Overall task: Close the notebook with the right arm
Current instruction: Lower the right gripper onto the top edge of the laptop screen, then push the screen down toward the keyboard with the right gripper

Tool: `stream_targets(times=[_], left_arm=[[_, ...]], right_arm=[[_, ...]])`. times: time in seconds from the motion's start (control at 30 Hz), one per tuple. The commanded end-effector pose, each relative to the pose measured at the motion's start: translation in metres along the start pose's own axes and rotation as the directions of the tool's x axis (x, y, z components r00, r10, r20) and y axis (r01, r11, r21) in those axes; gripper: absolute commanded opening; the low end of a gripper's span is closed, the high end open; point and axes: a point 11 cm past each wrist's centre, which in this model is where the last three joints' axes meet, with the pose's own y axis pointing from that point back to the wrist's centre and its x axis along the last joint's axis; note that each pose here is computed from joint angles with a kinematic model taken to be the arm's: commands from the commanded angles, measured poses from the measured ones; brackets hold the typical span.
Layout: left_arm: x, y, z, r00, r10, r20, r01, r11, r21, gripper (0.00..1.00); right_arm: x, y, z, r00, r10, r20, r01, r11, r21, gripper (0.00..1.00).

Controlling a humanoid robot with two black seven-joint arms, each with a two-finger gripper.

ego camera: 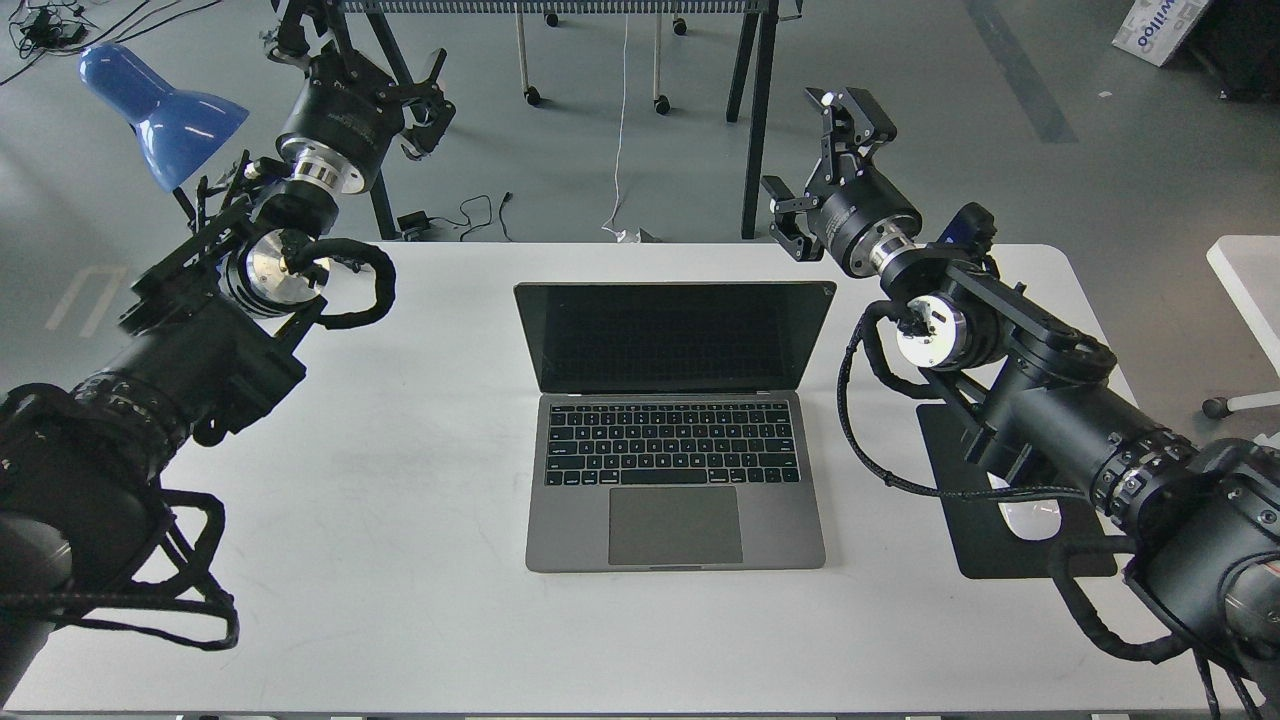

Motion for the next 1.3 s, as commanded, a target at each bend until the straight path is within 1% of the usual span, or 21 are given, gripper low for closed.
stream_targets(times=[0.0,0.17,0.33,0.47,0.63,0.73,0.87,1.07,1.27], left_arm=[[0.0,0.0,0.0,1.0,0.0,0.0,0.0,1.0,0.0,1.0],[0.0,0.0,0.0,1.0,0.0,0.0,0.0,1.0,0.0,1.0],[0.0,0.0,0.0,1.0,0.0,0.0,0.0,1.0,0.002,1.0],[0.001,0.001,0.0,1.0,0.002,0.002,-0.002,1.0,0.002,1.0],[0.001,0.001,0.0,1.0,0.002,0.002,-0.002,1.0,0.004,1.0],[0.001,0.001,0.0,1.0,0.002,0.002,-0.002,1.0,0.004,1.0],[0.001,0.001,0.0,1.0,0.002,0.001,-0.002,1.0,0.002,1.0],[0.001,0.001,0.0,1.0,0.002,0.001,-0.002,1.0,0.002,1.0],[0.001,0.001,0.0,1.0,0.002,0.002,-0.002,1.0,0.004,1.0]], right_arm=[[-0.006,0.005,0.019,1.0,-0.018,0.003,0.019,0.999,-0.039,1.0],[-0.038,0.012,0.032,0.992,-0.126,0.007,0.127,0.989,-0.073,1.0],[-0.03,0.036,0.028,0.984,-0.178,-0.024,0.174,0.98,-0.098,1.0],[-0.016,0.049,0.029,0.985,-0.165,-0.048,0.158,0.98,-0.122,1.0],[-0.012,0.062,0.033,0.983,-0.18,-0.047,0.172,0.975,-0.141,1.0],[-0.017,0.071,0.044,0.976,-0.21,-0.054,0.198,0.964,-0.179,1.0],[-0.016,0.079,0.057,0.971,-0.226,-0.083,0.203,0.954,-0.218,1.0],[-0.014,0.086,0.068,0.971,-0.226,-0.072,0.204,0.949,-0.239,1.0],[-0.016,0.103,0.097,0.963,-0.257,-0.085,0.219,0.923,-0.317,1.0]])
